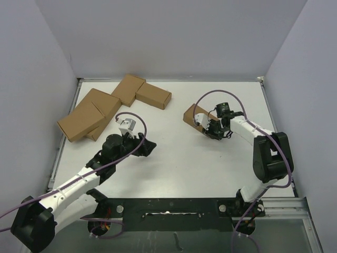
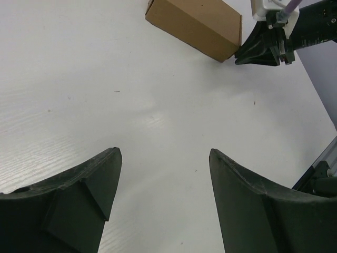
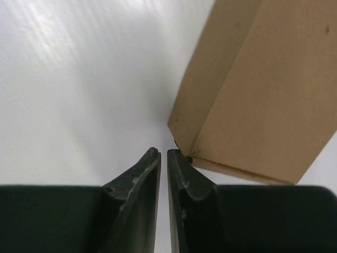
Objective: Fold the paper box
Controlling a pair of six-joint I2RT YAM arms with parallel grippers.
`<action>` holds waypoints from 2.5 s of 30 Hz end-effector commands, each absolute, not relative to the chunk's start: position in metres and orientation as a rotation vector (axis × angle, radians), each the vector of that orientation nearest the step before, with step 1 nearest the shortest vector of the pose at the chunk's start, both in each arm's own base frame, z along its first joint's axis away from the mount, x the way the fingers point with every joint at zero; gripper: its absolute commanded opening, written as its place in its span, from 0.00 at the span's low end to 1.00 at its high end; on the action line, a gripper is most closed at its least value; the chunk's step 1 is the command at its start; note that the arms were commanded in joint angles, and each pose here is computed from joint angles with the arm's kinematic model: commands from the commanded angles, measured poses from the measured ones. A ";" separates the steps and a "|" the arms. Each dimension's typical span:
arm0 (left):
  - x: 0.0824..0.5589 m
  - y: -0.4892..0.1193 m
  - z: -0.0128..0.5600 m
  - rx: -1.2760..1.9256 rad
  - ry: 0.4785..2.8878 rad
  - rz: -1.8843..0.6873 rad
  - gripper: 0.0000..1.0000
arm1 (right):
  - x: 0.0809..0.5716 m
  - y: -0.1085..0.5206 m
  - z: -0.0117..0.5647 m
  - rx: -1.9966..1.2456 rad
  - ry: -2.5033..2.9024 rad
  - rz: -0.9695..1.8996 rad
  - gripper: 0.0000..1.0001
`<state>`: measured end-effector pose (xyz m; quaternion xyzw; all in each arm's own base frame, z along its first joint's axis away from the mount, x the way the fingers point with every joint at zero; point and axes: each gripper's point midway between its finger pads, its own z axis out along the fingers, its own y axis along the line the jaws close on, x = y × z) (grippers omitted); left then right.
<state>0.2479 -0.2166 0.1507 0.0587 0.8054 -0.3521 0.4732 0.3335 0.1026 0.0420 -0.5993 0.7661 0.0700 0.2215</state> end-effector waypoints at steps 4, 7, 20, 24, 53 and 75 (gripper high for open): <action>0.252 -0.227 0.168 0.144 1.903 -0.939 0.66 | 0.388 0.062 0.058 -1.376 2.189 -0.103 0.17; 0.251 -0.231 0.167 0.159 1.912 -0.956 0.67 | 0.393 0.057 0.062 -1.325 2.185 -0.117 0.19; 0.310 -0.236 0.224 0.112 1.905 -1.191 0.77 | 0.358 0.082 0.229 -1.144 1.719 0.207 0.67; 0.335 -0.223 0.270 0.105 1.867 -1.119 0.86 | 0.340 0.080 0.293 -1.093 1.641 0.264 0.98; 0.309 -0.194 0.450 0.281 1.622 -0.929 0.98 | 0.303 0.049 0.465 -0.325 1.695 0.393 0.98; 0.321 -0.188 0.423 0.257 1.694 -0.940 0.98 | 0.303 0.044 0.461 -0.320 1.702 0.427 0.98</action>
